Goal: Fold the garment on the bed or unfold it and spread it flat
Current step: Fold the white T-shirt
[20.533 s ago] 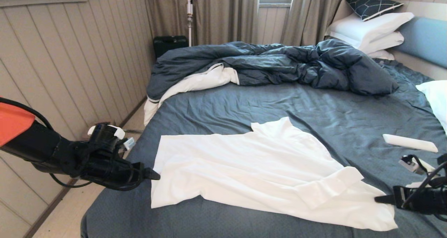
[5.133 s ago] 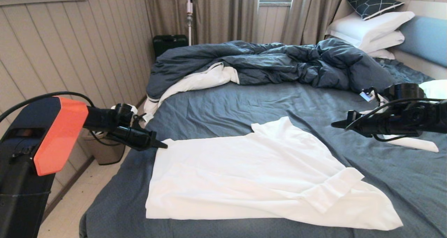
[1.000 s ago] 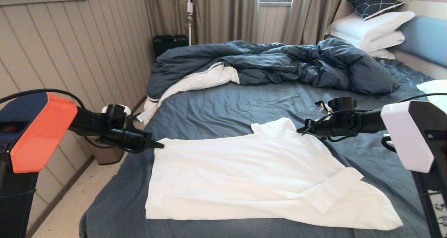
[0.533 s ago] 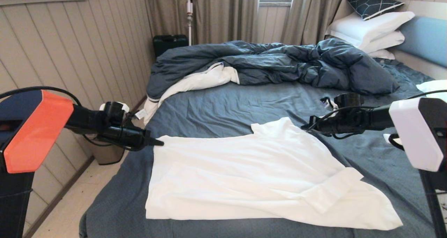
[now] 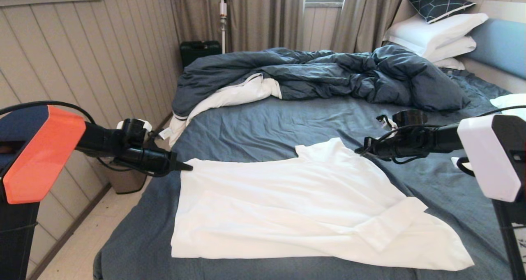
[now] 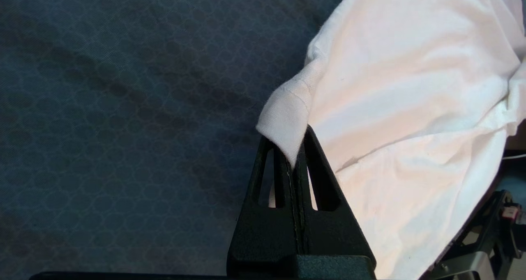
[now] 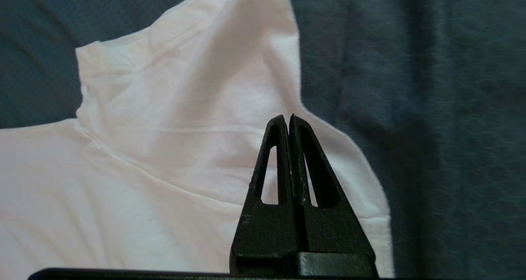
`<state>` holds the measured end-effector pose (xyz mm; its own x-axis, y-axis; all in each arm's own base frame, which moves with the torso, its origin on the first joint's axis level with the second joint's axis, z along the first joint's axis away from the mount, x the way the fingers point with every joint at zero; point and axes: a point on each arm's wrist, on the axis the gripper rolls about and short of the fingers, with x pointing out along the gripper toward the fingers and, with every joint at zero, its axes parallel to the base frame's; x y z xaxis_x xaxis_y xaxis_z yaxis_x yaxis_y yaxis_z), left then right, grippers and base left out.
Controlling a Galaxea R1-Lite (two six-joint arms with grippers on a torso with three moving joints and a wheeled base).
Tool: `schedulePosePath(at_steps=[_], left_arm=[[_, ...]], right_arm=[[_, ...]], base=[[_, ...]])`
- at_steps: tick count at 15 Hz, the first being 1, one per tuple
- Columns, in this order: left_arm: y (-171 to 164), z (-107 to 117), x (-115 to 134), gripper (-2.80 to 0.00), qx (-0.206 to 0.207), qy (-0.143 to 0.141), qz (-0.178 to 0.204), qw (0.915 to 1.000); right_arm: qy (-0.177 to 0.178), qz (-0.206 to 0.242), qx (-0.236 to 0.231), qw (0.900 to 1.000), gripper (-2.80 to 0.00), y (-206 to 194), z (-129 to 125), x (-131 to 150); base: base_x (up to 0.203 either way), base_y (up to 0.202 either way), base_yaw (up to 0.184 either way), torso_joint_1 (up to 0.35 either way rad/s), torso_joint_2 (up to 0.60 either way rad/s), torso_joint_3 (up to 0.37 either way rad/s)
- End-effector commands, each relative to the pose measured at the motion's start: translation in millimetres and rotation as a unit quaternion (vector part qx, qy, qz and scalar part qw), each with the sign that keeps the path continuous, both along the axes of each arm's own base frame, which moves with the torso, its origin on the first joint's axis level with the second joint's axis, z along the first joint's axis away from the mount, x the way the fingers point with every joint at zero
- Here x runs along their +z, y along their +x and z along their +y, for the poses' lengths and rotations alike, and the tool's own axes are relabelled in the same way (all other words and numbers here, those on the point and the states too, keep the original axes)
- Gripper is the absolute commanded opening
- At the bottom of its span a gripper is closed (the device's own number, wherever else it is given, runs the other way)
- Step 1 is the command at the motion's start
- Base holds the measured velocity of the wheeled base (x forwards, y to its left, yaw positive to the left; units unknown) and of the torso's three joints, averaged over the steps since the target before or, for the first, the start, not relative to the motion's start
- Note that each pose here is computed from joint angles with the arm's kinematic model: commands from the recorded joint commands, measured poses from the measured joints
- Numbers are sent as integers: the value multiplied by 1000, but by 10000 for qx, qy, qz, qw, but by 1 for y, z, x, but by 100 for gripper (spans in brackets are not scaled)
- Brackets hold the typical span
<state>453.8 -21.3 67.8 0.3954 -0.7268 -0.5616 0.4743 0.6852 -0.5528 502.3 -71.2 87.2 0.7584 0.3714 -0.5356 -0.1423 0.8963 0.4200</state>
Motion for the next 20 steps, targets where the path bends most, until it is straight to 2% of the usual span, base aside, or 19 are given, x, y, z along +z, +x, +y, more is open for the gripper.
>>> schedulePosePath(at_steps=[1,2,3,6,14,20], left_arm=[[0,0,-1,-280,-11,-17,19,10000],[0,0,-2,-280,-11,-17,23,10000],[0,0,-1,-280,-16,-23,25,10000],[-1,0,-1,-280,-16,-23,24,10000],[-1,0,0,-280,-16,-23,23,10000],[-1,0,0,-280,-23,-25,19,10000]], right_arm=[[-39,22,-48,10000,-280,0,0,-2],[-177,22,-194,9997,-50,1,0,-2],[-274,-31,-245,9993,0,1,-1,0],[-277,-21,-219,9994,0,2,1,-2],[-286,14,108,9995,0,7,37,-8],[-279,93,6,9996,0,7,26,-16]], base=[[0,0,0,0,0,0],[0,0,0,0,0,0],[0,0,0,0,0,0],[0,0,0,0,0,0],[0,0,0,0,0,0],[0,0,0,0,0,0]])
